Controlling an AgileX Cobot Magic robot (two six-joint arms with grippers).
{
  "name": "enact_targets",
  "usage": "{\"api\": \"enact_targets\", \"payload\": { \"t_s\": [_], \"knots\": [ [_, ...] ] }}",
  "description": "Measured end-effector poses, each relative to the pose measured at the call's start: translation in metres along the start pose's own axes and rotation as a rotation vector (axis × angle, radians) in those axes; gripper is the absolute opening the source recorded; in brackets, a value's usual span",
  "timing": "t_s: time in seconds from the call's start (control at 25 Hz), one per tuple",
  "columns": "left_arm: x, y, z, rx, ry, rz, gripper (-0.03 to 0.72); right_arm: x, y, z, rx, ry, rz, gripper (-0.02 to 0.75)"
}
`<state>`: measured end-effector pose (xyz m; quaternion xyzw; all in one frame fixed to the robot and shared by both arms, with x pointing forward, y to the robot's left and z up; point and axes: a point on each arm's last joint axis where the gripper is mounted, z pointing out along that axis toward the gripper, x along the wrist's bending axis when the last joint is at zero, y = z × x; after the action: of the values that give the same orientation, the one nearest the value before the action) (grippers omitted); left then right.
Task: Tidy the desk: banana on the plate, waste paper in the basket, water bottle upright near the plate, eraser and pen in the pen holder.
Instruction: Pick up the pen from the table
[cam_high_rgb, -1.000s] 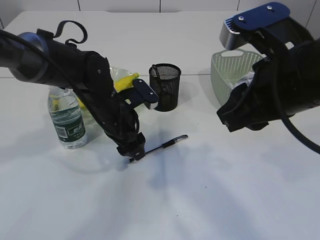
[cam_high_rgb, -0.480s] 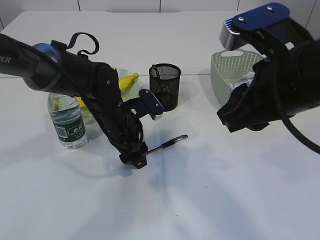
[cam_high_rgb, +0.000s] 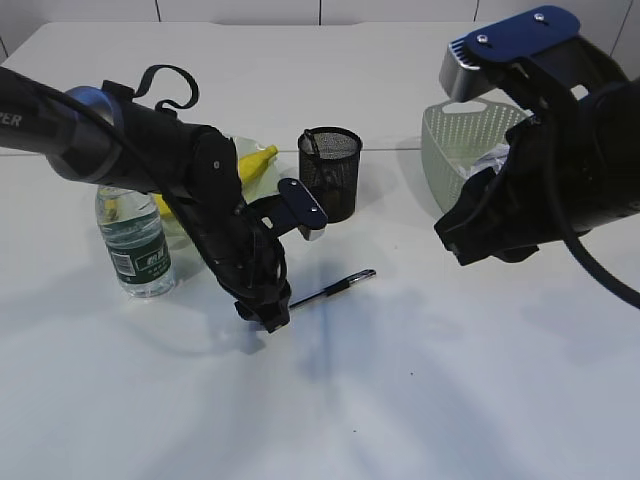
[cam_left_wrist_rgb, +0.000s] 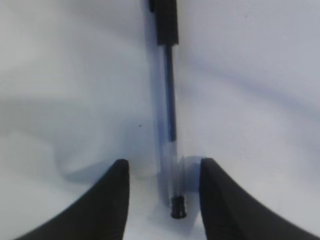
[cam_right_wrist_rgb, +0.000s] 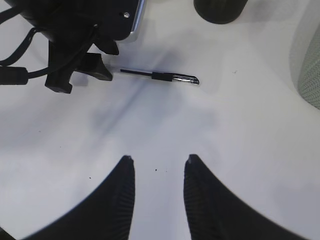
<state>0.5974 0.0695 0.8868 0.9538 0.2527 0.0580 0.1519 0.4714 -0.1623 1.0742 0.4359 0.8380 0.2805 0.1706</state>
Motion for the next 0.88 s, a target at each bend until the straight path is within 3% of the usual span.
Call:
{"api": "enact_targets", "payload": {
  "t_s": [0.2,0.52,0.88],
  "knots": [
    [0.0003,-0.0002,0.0000,0.002,0.003,0.005,0.175,0.0000,-0.0002,0.0000,0.002,0.000,0.000,0.251],
    [0.0005,-0.0002,0.0000,0.002,0.006,0.008,0.058,0.0001,-0.0011,0.0000,0.012,0.001,0.002,0.251],
    [0.0006,0.0004,-0.0016,-0.001,0.007,0.010,0.034,0.0001,-0.0011,0.0000,0.012,0.001,0.008,0.250]
  ]
}}
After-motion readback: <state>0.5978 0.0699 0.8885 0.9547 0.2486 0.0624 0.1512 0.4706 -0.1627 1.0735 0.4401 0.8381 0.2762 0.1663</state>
